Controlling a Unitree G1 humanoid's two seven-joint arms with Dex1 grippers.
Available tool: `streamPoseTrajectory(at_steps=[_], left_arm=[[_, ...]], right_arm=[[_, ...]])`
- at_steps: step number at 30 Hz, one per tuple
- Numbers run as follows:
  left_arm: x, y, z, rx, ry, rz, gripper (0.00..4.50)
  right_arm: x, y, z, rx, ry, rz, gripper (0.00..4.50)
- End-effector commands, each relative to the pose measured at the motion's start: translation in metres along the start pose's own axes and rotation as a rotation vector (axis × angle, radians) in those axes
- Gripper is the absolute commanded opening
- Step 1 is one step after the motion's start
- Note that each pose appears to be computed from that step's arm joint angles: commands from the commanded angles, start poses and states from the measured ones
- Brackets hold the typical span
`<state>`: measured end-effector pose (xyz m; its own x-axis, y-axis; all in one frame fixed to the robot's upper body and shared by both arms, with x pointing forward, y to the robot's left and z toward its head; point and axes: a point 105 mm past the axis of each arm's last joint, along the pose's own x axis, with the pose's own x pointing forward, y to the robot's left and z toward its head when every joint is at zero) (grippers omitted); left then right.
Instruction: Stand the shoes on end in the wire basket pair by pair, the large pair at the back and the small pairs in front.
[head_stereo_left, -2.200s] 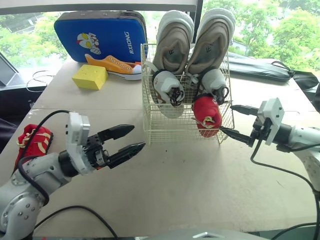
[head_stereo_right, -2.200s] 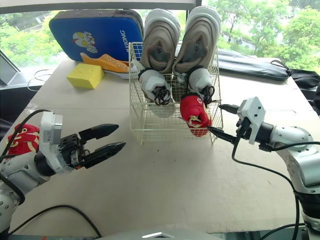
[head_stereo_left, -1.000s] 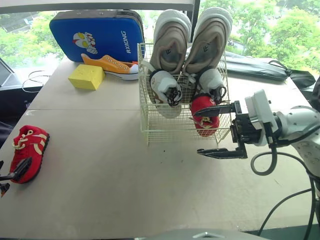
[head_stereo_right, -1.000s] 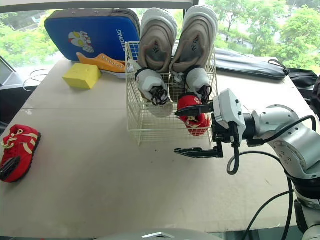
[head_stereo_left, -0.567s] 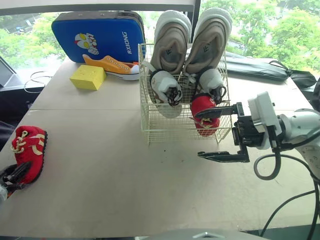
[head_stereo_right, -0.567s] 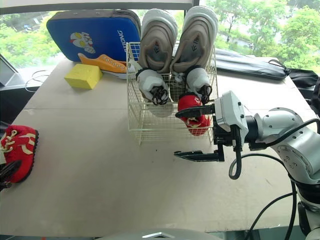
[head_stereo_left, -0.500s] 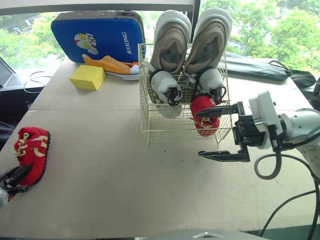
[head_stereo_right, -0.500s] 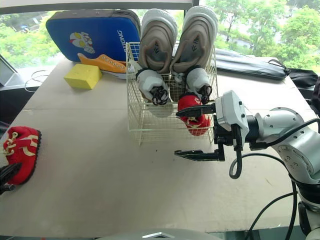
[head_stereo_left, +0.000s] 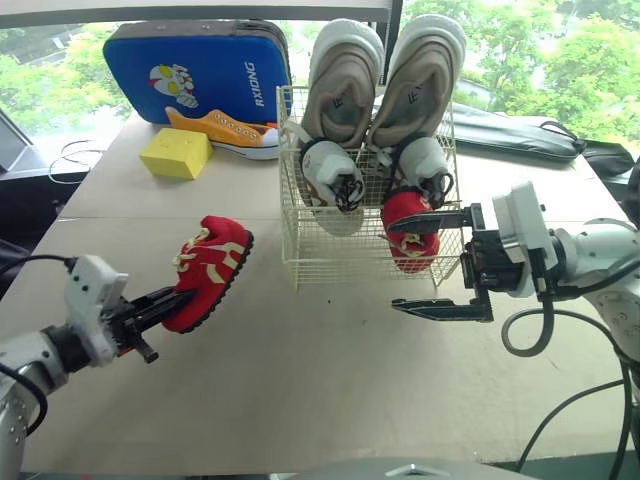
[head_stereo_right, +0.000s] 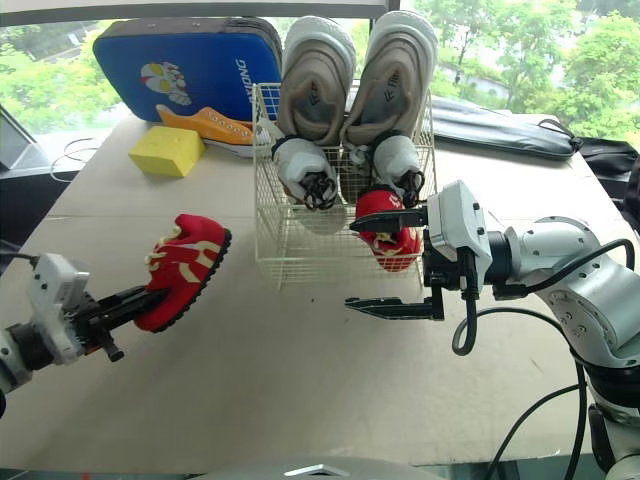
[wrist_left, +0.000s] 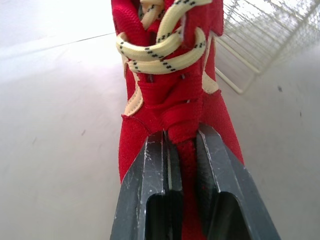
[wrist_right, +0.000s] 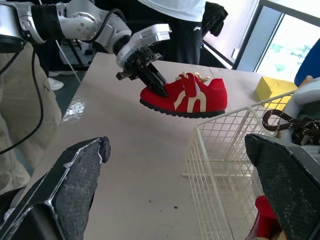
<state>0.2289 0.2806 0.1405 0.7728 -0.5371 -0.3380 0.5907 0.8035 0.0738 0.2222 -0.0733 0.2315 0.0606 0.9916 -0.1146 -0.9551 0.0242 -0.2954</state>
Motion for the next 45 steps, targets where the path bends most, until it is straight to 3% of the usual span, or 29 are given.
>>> streamPoseTrajectory(at_steps=[1, 4, 12, 15, 18, 22, 26, 30, 35, 40, 45], left_arm=[[0.017, -0.013, 0.017, -0.016, -0.064, -0.033, 0.12], [0.022, -0.014, 0.017, -0.013, -0.078, 0.000, 0.12], [0.010, -0.014, 0.063, -0.054, -0.378, 0.158, 0.12], [0.009, -0.024, 0.069, -0.067, -0.424, 0.152, 0.12], [0.010, -0.022, 0.040, -0.087, -0.287, 0.211, 0.12], [-0.004, -0.006, -0.014, -0.138, -0.008, 0.342, 0.12], [-0.001, -0.020, -0.046, -0.248, 0.157, 0.311, 0.12], [0.005, -0.035, -0.053, -0.301, 0.239, 0.230, 2.00], [-0.011, -0.005, -0.029, -0.357, 0.209, 0.167, 4.48], [-0.025, 0.017, -0.005, -0.490, 0.292, -0.073, 4.48], [-0.013, 0.042, -0.002, -0.435, 0.395, -0.148, 4.48]], right_arm=[[0.001, 0.006, 0.006, -0.027, -0.008, -0.012, 4.50], [0.002, 0.009, 0.004, -0.010, -0.007, -0.018, 4.50], [0.003, 0.005, 0.002, 0.015, -0.027, -0.040, 4.50], [0.007, 0.000, 0.003, 0.020, -0.044, -0.035, 4.50], [0.010, -0.002, 0.004, 0.020, -0.049, -0.020, 4.50], [0.010, -0.004, 0.004, 0.016, -0.050, -0.015, 4.50], [0.010, -0.004, 0.005, 0.013, -0.049, -0.013, 4.50], [0.010, -0.002, 0.006, 0.012, -0.050, -0.022, 4.50], [0.009, 0.001, 0.006, 0.012, -0.044, -0.043, 4.50], [0.007, 0.002, 0.006, 0.005, -0.038, -0.073, 4.50], [0.003, 0.004, 0.006, -0.002, -0.021, -0.108, 4.50]])
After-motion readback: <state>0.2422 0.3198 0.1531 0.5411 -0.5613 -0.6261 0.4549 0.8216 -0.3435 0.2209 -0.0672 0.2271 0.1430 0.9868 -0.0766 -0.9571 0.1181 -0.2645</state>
